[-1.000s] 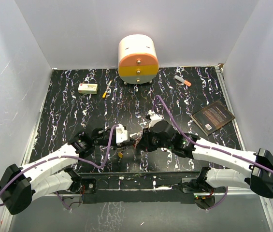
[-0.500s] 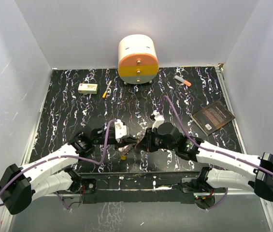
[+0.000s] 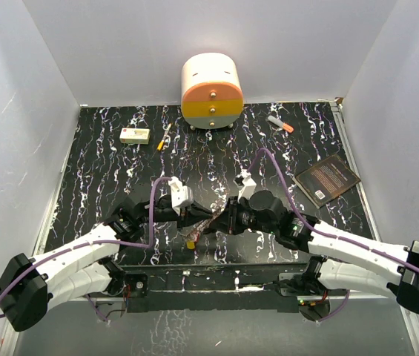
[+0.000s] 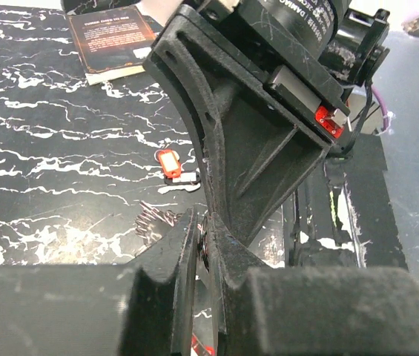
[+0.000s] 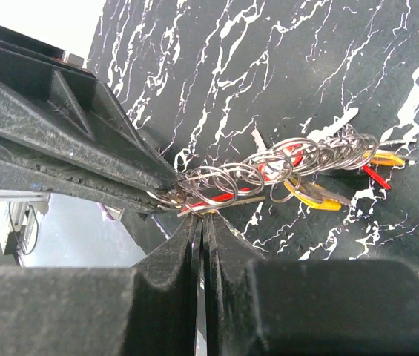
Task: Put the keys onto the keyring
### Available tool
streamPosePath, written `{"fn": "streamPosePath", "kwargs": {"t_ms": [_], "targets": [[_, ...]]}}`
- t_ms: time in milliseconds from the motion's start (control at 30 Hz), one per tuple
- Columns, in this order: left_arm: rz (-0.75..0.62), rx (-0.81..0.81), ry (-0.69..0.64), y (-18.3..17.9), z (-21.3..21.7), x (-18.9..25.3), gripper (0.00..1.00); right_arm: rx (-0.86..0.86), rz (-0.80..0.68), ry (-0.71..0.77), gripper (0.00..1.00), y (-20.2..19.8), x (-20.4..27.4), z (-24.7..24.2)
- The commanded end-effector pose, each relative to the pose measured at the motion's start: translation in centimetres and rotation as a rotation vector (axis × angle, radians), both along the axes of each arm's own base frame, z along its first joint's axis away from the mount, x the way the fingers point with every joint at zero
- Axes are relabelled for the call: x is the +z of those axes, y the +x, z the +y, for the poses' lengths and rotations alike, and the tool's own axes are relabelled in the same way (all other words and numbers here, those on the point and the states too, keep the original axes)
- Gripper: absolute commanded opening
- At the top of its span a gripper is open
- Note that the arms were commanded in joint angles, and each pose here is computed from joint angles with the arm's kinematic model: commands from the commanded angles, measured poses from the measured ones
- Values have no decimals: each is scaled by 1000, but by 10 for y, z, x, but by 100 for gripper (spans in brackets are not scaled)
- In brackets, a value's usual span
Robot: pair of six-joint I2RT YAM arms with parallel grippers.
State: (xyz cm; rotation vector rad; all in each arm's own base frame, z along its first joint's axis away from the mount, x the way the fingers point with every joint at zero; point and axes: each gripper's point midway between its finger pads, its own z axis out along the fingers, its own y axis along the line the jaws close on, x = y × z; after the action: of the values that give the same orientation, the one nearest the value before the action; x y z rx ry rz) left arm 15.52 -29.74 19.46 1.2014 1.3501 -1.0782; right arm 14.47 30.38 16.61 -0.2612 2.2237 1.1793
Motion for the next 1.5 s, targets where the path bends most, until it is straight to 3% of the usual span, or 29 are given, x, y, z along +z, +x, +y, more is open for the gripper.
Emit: {"fn": "streamPosePath", "kwargs": {"t_ms": [0,200,467,667,900,1133,1467], "targets": [[-37,30,-120,3,-1,37,0,-2,-81,93,8,4,30,2],[24,65,-143,6,2,36,0,19,-108,101,9,0,35,1],[110,116,-186,11,5,34,0,58,-162,62,26,-5,38,-9],[158,109,-221,7,5,39,0,7,-353,47,26,7,70,-29],[257,46,-267,-7,2,44,0,74,-557,98,28,4,98,-31],[343,14,-322,-15,1,56,0,180,-629,103,33,-4,101,-19],[337,-14,-439,-17,2,96,0,249,-752,179,33,-20,139,-23]]}}
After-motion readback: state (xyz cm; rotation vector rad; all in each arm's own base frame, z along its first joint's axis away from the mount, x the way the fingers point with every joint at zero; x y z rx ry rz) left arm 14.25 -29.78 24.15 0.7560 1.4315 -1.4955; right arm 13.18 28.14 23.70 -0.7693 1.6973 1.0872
